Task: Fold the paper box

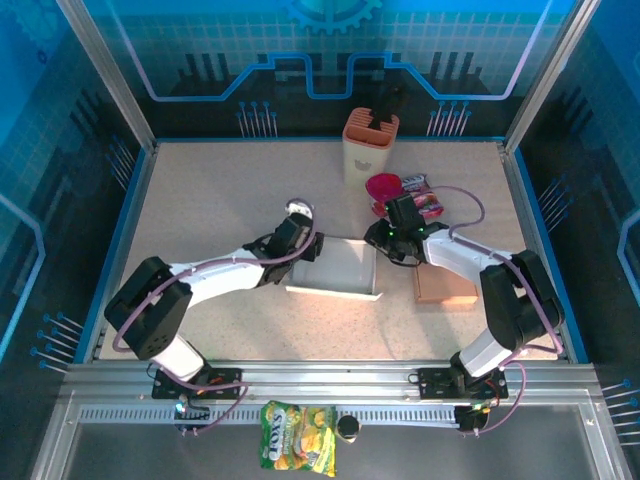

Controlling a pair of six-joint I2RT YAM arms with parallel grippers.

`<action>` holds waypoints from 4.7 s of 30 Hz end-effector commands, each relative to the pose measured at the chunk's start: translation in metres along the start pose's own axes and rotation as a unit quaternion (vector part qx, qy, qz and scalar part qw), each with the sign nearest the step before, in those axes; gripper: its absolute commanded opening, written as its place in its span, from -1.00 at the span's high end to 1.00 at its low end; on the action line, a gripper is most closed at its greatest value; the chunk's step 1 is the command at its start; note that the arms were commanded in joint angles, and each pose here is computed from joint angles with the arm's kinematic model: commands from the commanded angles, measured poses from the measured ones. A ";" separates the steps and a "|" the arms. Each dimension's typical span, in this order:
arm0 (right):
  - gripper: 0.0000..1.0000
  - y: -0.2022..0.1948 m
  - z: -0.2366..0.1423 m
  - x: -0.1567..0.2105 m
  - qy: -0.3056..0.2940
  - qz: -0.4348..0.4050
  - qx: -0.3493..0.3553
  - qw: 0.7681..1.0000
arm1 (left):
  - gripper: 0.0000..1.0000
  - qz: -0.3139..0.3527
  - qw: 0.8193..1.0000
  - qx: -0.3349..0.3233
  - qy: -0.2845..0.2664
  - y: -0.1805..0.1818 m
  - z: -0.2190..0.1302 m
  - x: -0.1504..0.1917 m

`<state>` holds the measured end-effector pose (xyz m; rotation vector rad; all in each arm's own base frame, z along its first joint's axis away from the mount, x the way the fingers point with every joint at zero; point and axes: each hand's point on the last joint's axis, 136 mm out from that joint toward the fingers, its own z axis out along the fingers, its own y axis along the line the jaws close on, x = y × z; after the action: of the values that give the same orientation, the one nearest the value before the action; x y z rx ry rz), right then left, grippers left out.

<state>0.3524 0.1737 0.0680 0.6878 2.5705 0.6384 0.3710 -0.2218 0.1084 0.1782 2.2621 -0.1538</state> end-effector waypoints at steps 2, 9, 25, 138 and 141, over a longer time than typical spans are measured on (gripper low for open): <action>0.26 -0.026 0.006 0.014 0.011 0.052 0.042 0.998 | -0.28 0.018 0.994 -0.031 0.099 0.010 -0.002 0.017; 0.20 -0.033 0.002 0.015 -0.004 0.078 0.045 0.996 | -0.29 -0.008 0.995 -0.061 0.074 0.023 -0.029 -0.013; -0.23 -0.026 -0.025 0.025 -0.005 -0.012 0.017 1.000 | -0.57 -0.087 0.994 -0.032 0.052 0.050 -0.086 -0.030; -0.23 0.204 -0.108 0.035 -0.141 0.001 -0.067 0.988 | -0.17 -0.249 0.961 0.090 0.079 0.004 -0.174 0.112; -0.22 0.199 -0.113 0.027 -0.112 -0.021 -0.102 0.988 | -0.18 -0.264 0.959 0.089 0.056 -0.017 -0.167 0.111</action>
<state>0.3391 0.3118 0.2369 0.7469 2.2920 0.6569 0.1578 -0.1953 0.1284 -0.1669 2.4649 -0.6344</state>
